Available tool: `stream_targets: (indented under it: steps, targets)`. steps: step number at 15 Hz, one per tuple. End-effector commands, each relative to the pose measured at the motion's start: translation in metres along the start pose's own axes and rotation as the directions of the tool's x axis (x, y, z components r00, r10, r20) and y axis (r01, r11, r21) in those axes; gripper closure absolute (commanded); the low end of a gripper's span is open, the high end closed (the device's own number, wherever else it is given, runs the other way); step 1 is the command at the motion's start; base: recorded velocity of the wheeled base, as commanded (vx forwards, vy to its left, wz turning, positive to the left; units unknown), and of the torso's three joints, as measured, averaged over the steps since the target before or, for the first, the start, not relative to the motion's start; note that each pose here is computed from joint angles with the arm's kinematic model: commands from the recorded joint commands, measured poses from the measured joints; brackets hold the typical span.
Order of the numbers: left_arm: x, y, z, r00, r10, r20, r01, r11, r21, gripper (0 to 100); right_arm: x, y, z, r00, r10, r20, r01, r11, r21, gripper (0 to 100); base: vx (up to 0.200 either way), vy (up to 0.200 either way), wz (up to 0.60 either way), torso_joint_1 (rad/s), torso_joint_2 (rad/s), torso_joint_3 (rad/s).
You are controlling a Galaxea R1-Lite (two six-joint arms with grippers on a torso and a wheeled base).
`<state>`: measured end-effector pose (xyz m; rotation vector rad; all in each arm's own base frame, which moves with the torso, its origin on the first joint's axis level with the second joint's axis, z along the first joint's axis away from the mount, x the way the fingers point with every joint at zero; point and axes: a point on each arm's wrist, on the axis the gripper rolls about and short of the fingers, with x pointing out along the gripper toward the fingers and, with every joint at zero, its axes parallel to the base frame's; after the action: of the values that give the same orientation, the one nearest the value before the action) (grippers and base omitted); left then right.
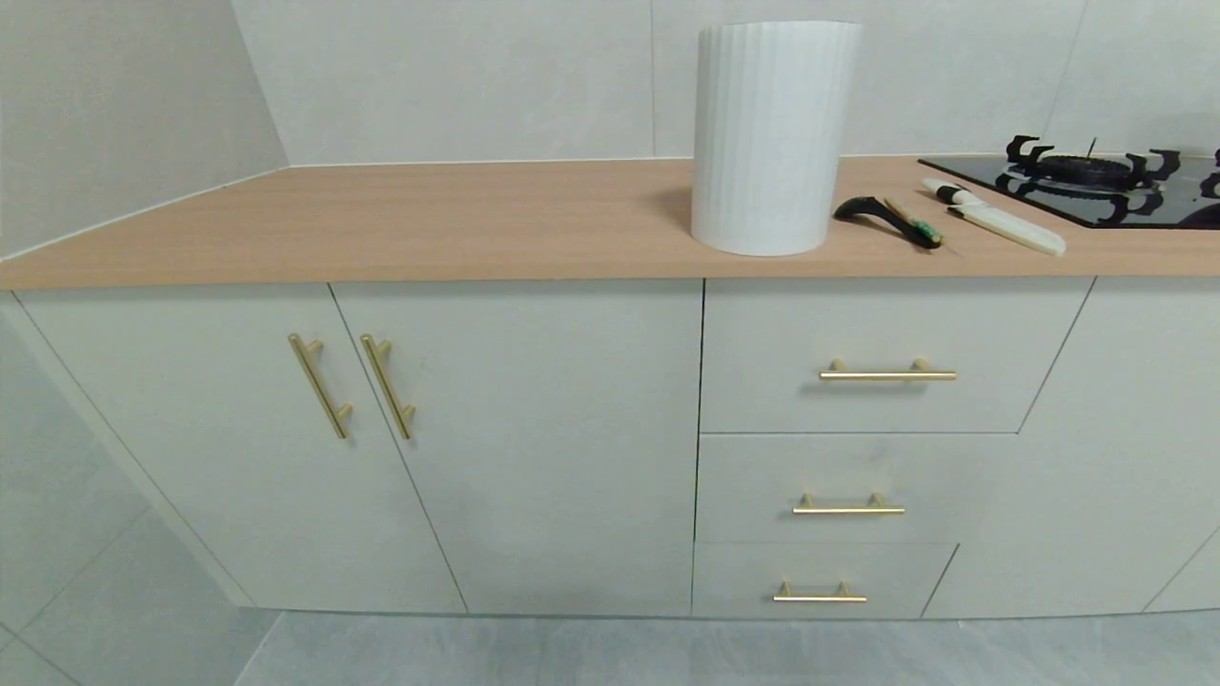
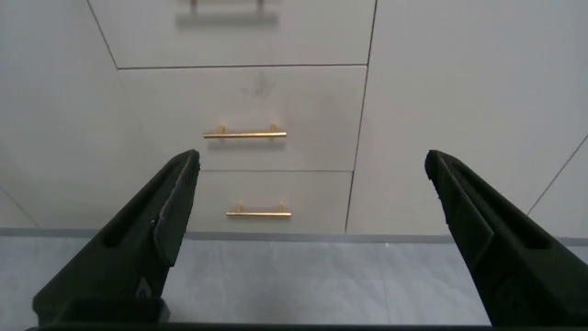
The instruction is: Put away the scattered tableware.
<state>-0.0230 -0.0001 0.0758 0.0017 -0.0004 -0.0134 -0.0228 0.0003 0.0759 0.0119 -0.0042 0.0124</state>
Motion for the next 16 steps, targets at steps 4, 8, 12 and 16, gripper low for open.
stream_targets:
  steps: [4,8,12,16]
  targets:
    - [0.0,0.0,0.0,1.0,-0.002,0.0,0.002,1.0,0.0,0,0.0001,0.0,0.0001,1.0,0.0,-0.001,0.0,1.0,-0.001,0,0.0,0.0,0.0,0.0,0.0,0.0]
    - [0.0,0.0,0.0,1.0,0.001,0.0,-0.001,1.0,0.0,0,0.0001,0.0,0.0001,1.0,0.0,-0.001,0.0,1.0,-0.001,0,0.0,0.0,-0.45,-0.003,0.0,0.003]
    - [0.0,0.0,0.0,1.0,0.001,0.0,-0.001,1.0,0.0,0,0.0001,0.0,0.0001,1.0,0.0,-0.001,0.0,1.0,-0.001,0,0.0,0.0,0.0,0.0,0.0,0.0]
    - [0.0,0.0,0.0,1.0,0.0,0.0,0.0,1.0,0.0,0,0.0001,0.0,0.0001,1.0,0.0,-0.001,0.0,1.0,-0.001,0,0.0,0.0,0.0,0.0,0.0,0.0]
